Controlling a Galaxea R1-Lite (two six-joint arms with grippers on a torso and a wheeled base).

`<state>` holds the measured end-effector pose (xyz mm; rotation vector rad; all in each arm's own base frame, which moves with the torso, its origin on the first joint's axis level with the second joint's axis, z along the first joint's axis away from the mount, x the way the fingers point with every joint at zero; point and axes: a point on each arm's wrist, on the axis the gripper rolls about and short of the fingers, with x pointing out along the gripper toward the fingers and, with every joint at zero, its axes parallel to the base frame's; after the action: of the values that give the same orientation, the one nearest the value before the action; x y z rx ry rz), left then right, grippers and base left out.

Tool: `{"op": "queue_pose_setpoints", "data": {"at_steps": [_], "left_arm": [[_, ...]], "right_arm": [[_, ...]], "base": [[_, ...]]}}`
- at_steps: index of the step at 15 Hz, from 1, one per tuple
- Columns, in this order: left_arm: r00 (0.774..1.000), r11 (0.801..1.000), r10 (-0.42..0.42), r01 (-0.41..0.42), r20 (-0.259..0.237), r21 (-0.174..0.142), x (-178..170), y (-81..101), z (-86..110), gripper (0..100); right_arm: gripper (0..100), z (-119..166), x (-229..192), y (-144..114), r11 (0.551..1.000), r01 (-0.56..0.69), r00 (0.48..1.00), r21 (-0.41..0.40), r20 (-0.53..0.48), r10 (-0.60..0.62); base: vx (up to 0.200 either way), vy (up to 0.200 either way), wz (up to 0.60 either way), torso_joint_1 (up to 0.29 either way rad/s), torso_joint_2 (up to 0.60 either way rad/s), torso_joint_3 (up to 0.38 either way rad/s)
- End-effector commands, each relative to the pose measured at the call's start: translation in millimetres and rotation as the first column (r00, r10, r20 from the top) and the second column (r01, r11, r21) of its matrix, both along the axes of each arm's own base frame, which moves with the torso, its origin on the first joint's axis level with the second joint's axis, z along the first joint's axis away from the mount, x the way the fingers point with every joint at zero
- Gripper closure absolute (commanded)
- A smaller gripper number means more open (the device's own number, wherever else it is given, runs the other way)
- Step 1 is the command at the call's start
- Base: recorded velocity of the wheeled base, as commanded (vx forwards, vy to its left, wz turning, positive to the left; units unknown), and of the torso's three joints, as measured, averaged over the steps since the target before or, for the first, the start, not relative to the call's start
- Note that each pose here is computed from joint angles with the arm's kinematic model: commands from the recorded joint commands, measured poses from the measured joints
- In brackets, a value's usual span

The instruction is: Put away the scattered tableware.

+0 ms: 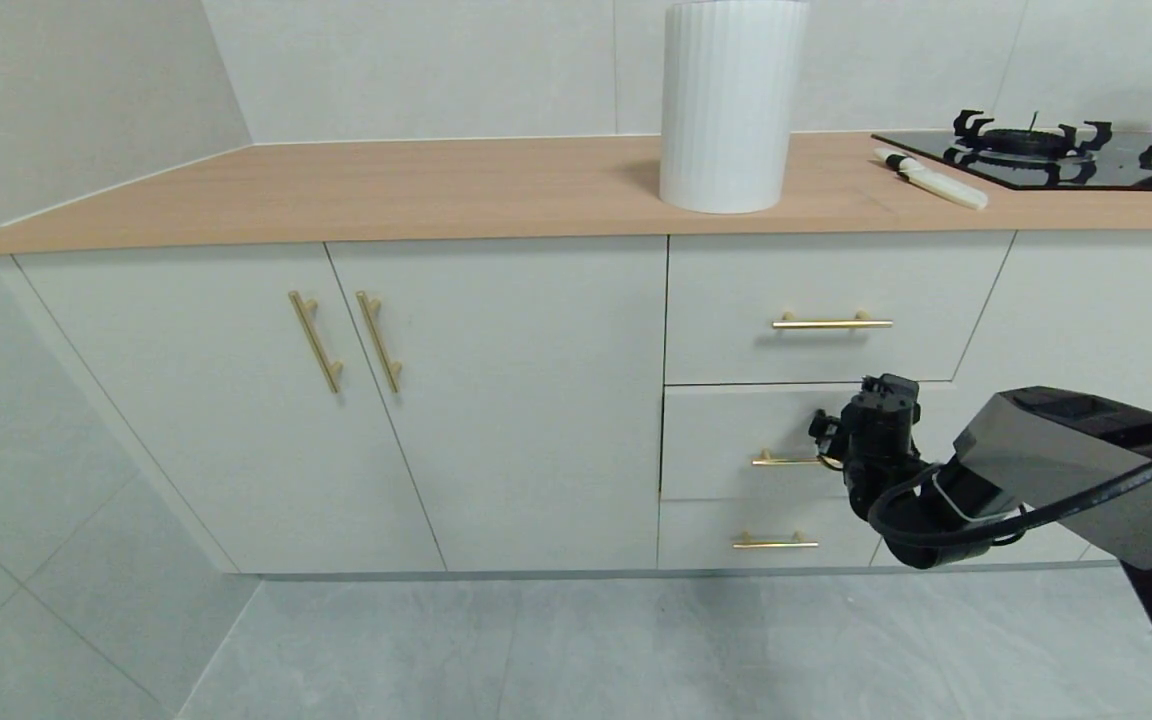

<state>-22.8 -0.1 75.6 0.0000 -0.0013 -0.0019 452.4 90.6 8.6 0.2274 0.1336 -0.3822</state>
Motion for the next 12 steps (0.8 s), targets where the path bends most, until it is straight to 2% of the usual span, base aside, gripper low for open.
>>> {"op": "queue_pose_setpoints", "data": {"at_steps": [1, 12], "left_arm": [[1.0, 1.0, 0.0, 0.0, 0.0, 0.0, 0.0, 0.0, 0.0, 0], [1.0, 1.0, 0.0, 0.0, 0.0, 0.0, 0.0, 0.0, 0.0, 0]], "right_arm": [[0, -2.4, 4.8, -1.6, 1.0, 0.015, 1.0, 0.0, 0.009, -0.015], [0, -1.2, 13.3, -4.0, 0.999, 0.054, 0.998, 0.0, 0.038, -0.054]], "base": [[0.0, 0.0, 0.0, 0.0, 0.0, 0.0], [0.0, 0.0, 0.0, 0.0, 0.0, 0.0]]}}
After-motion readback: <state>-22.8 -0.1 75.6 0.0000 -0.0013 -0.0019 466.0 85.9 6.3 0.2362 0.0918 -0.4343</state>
